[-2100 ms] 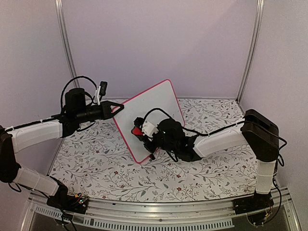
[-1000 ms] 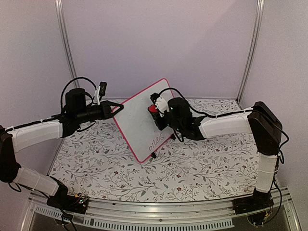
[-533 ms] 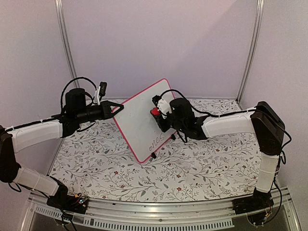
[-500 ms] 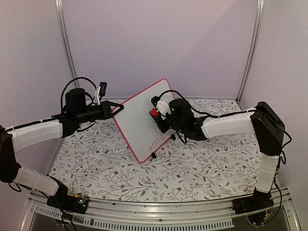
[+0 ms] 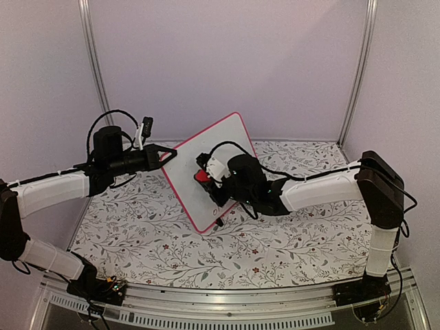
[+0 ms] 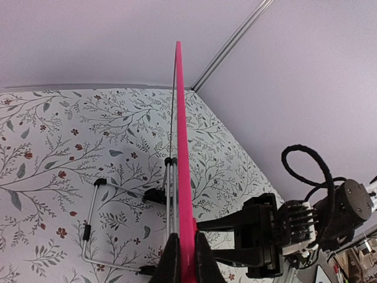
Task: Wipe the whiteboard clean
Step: Erase the whiteboard at the center of the board.
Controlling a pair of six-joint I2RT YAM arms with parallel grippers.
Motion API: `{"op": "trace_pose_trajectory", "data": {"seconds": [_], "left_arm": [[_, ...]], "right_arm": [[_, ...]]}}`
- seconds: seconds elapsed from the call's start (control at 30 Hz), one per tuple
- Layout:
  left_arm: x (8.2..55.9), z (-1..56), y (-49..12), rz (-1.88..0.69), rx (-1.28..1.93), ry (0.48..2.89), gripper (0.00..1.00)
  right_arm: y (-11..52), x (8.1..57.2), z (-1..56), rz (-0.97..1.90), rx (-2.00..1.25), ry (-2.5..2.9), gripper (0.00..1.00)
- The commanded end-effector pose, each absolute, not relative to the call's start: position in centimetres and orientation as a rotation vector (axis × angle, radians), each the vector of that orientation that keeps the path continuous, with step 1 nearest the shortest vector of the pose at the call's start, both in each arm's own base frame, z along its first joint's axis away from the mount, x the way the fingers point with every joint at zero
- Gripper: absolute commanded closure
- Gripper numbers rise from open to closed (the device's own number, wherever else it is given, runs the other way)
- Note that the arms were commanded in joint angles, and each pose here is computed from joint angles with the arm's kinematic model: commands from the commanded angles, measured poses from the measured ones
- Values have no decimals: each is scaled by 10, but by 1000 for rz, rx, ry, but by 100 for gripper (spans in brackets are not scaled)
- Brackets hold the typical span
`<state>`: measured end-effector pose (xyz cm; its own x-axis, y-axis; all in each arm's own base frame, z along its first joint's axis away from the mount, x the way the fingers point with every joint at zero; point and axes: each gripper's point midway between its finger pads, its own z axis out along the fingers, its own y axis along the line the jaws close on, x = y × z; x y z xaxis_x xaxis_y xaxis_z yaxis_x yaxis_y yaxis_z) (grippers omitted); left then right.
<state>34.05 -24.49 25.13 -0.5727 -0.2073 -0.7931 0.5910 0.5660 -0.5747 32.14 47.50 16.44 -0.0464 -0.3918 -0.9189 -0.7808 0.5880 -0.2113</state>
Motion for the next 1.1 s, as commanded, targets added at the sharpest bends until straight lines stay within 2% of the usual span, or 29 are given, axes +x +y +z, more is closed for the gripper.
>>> {"op": "trace_pose_trajectory", "data": {"seconds": [0.0, 0.53, 1.07], "left_arm": [[309, 270, -269, -1291, 456, 1836, 100], [308, 273, -269, -1293, 459, 1828, 100], [309, 272, -269, -1292, 458, 1830, 100]], "right_arm": [[491, 298, 141, 482, -1075, 1653, 76], [420, 358, 121, 340, -820, 1870, 76], [390, 338, 84, 325, -867, 1998, 76]]}}
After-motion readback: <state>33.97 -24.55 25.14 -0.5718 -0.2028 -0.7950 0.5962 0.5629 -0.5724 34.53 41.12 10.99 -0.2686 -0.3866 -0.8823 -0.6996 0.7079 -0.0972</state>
